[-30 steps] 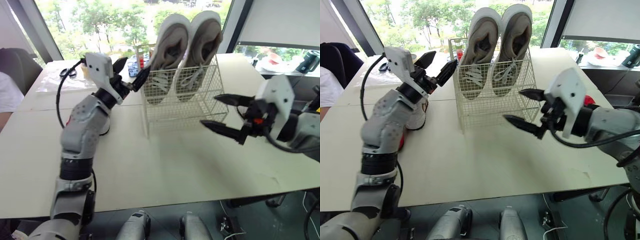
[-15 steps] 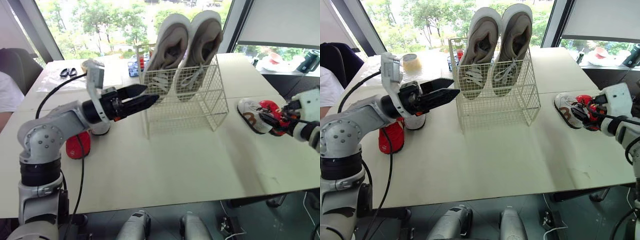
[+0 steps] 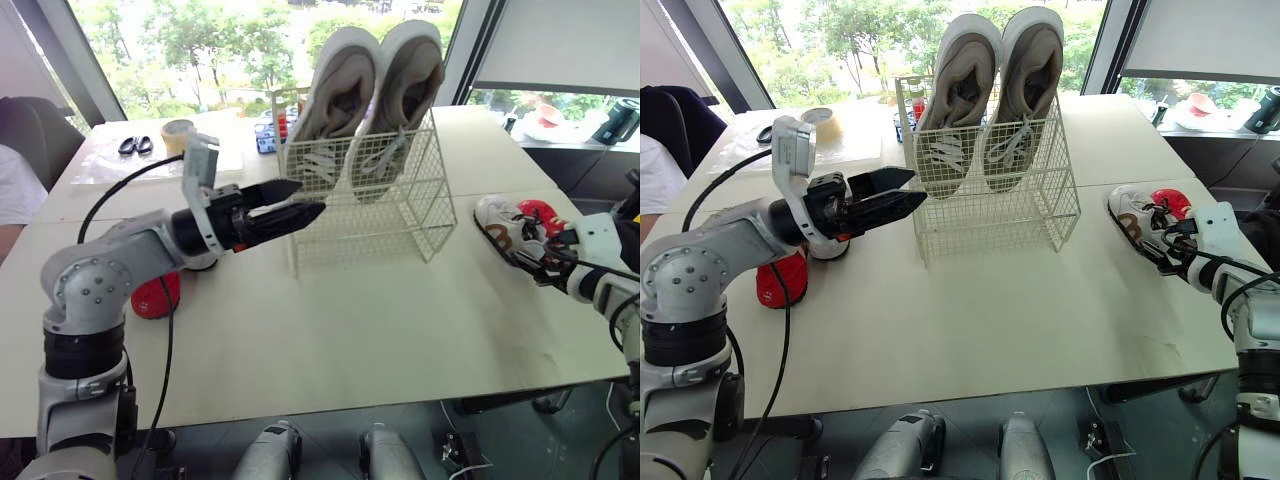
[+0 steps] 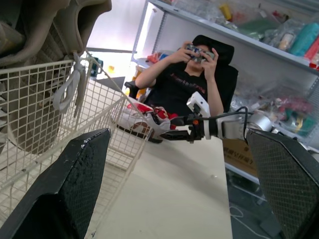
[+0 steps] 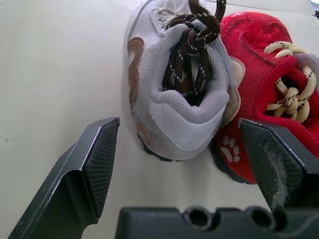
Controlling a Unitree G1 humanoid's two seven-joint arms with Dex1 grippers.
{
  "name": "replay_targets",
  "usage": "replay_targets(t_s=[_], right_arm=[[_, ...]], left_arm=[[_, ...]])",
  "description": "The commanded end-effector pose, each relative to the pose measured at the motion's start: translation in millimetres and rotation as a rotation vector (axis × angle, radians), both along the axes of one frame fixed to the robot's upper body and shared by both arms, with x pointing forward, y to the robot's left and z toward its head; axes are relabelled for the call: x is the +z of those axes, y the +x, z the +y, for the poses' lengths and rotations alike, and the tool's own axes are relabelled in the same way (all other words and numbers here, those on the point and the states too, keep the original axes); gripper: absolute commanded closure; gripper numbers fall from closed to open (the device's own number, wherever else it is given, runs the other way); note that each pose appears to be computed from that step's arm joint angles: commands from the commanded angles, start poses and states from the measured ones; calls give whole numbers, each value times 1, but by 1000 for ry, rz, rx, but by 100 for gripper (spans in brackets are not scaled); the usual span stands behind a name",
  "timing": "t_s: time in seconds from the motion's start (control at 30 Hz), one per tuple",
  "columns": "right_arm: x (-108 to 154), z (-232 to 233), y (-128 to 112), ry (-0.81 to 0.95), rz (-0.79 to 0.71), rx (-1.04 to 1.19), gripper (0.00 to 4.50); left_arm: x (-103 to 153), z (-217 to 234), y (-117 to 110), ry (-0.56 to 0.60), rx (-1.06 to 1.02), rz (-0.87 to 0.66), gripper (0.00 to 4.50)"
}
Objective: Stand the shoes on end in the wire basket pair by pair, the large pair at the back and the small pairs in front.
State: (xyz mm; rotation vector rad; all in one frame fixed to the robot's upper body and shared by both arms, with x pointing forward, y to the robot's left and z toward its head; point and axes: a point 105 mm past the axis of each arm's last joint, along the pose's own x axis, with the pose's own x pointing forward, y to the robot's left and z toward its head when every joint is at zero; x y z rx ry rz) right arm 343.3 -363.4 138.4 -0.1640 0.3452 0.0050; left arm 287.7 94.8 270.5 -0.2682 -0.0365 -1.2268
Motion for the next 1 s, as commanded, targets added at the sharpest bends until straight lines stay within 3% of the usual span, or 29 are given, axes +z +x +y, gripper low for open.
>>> replay_targets(t_s=[0.03, 0.23, 0.37, 0.53, 0.63, 0.7, 0.83, 0.93, 1.0], right_arm=[[9, 0, 11, -3, -55, 15, 37], [4, 7, 28, 26, -67, 37, 37], [3, 9, 32, 12, -65, 48, 220], [26, 17, 26, -36, -114, 101, 436], [66, 23, 14, -145, -208, 120, 447], [118, 31, -1, -213, -374, 137, 447], [190, 61, -36, -313, -625, 206, 447], [227, 103, -65, -395, -788, 343, 447], [229, 132, -79, -507, -809, 458, 447]], left_arm=[[8, -1, -5, 3, -1, -46, 6], [8, -2, -4, 9, 3, -46, 6], [10, -3, -4, 11, 8, -49, 0], [12, -2, 0, 9, 14, -45, 0], [14, 2, 6, 3, 20, -33, 0], [18, 6, 11, -15, 17, -21, 0], [24, 12, 20, -43, 8, -1, 0], [27, 13, 25, -54, -13, 7, 0], [31, 13, 29, -66, -33, 18, 0]])
